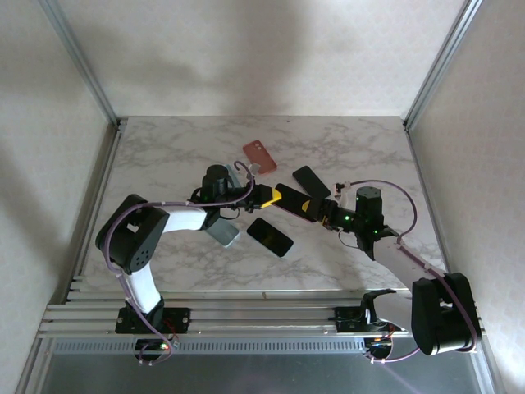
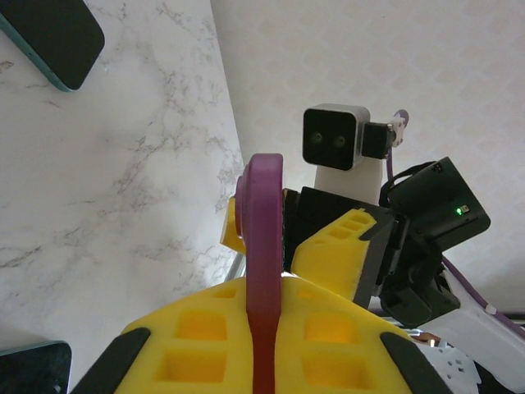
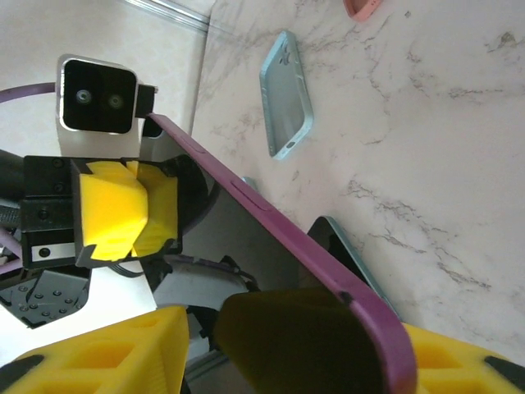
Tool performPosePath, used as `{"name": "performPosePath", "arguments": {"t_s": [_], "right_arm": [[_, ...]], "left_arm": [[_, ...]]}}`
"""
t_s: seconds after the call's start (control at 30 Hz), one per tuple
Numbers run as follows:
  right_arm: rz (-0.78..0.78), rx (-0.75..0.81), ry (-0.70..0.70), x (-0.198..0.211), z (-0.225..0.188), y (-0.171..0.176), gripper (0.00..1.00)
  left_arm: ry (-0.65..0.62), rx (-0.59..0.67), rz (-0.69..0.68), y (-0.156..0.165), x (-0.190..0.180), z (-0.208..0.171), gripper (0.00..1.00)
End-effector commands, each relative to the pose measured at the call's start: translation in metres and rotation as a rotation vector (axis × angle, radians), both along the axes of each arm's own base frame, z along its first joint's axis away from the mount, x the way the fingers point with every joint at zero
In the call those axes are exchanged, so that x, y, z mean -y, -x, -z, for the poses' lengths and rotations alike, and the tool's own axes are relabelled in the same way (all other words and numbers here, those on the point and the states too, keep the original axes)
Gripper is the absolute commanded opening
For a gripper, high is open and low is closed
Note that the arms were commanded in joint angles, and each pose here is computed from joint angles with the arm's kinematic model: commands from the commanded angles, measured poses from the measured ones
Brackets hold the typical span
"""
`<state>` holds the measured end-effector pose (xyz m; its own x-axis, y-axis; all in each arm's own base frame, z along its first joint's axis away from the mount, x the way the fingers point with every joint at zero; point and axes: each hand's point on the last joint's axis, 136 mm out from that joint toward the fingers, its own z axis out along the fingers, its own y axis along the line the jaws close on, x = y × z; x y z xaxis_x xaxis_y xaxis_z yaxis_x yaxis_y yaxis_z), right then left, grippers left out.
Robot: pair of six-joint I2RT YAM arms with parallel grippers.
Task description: Put the phone into the phone case
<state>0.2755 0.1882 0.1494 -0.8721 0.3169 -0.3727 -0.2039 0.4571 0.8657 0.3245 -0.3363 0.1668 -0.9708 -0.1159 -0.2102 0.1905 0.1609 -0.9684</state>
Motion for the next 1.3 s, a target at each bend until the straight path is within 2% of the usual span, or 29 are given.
{"name": "performPosePath", "arguments": {"t_s": [0.0, 0.17, 0.43, 0.47, 0.63, 0.87, 1.2, 1.27], "right_arm": [[-0.022, 0.034, -0.024, -0.004, -0.013, -0.003, 0.48], [-0.021, 0.033, -0.026, -0.004, -0.013, -0.003, 0.29], [-0.014, 0.024, -0.027, -0.004, -0.013, -0.001, 0.14], [-0.016, 0.024, -0.028, -0.004, -0.013, -0.001, 0.12], [-0.004, 0.025, -0.025, -0.003, -0.015, 0.003, 0.01], [0.002, 0.026, -0.031, -0.003, -0.02, 0.011, 0.0], [0.001, 0.028, -0.043, -0.005, -0.026, 0.015, 0.0], [-0.001, -0.002, -0.037, -0.004, -0.014, 0.021, 0.0]], "left_arm": [[0.048, 0.053, 0.025, 0.004, 0.005, -0.015, 0.0], [0.04, 0.051, 0.023, 0.003, 0.005, -0.012, 0.0], [0.019, 0.054, -0.013, -0.004, 0.004, -0.004, 0.0], [0.019, 0.055, -0.015, -0.005, 0.004, -0.004, 0.01], [0.024, 0.07, -0.043, -0.011, 0.004, -0.005, 0.19], [0.053, 0.07, -0.069, -0.017, 0.004, -0.007, 0.34], [0.072, 0.076, -0.102, -0.023, 0.003, -0.009, 0.45], [0.072, 0.077, -0.108, -0.024, 0.002, -0.01, 0.46]]}}
